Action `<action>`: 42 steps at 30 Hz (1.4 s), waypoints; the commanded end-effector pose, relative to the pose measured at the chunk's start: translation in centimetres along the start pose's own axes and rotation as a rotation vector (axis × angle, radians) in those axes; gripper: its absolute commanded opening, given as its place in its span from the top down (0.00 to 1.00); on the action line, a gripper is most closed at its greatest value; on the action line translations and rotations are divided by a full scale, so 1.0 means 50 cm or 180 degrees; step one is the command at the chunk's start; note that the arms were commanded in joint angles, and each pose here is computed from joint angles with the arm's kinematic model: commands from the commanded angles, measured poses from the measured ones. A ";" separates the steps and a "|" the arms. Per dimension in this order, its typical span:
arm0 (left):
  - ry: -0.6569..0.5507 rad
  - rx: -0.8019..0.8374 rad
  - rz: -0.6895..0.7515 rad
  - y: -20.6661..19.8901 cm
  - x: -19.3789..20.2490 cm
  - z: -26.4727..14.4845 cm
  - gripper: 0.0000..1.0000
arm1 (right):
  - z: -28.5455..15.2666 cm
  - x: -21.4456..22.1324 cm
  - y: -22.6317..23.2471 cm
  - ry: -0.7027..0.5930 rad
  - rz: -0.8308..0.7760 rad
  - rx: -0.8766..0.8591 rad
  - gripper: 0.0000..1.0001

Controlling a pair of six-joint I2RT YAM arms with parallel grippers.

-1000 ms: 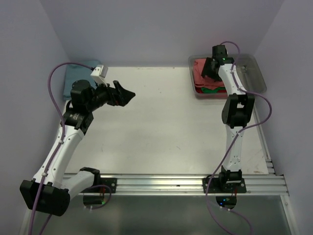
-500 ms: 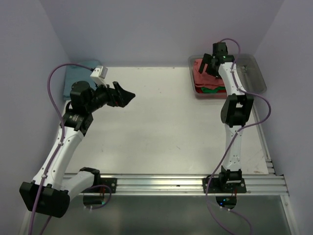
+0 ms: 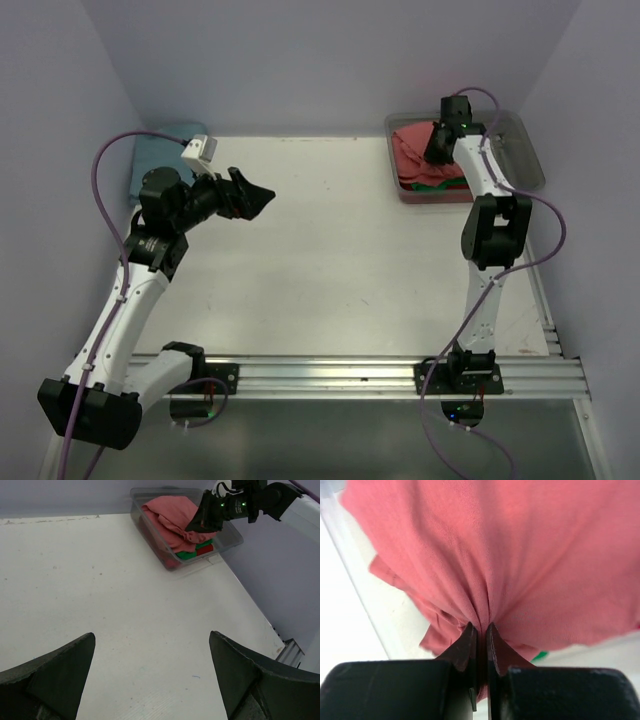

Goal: Fold and stack the t-shirts
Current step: Grab crumpled tshirt from bin with the right arm, then move the tshirt to the center of the board

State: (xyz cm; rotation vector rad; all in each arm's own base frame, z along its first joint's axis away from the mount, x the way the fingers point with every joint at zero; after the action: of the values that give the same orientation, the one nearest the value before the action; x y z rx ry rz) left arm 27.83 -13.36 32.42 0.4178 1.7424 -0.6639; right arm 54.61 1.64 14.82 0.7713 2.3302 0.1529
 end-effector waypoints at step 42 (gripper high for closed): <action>-0.0326 -0.0250 0.0075 -0.010 -0.034 -0.051 0.00 | -0.565 0.243 0.274 0.1167 -0.0174 -0.3573 1.00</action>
State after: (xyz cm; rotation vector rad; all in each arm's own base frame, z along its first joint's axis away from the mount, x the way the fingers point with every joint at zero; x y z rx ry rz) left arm 26.36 -12.32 33.89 0.3504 1.6880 -0.6118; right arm 36.79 21.20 29.81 0.1974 2.1942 1.4333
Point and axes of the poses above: each gripper's point midway between its finger pads, its own z axis out along the fingers, its own y axis along the line the jaws close on, x = y × z, the point moved 4 cm from there along -z, back along the fingers, and after that the axes turned 15 degrees about z, right-handed, at the moved point
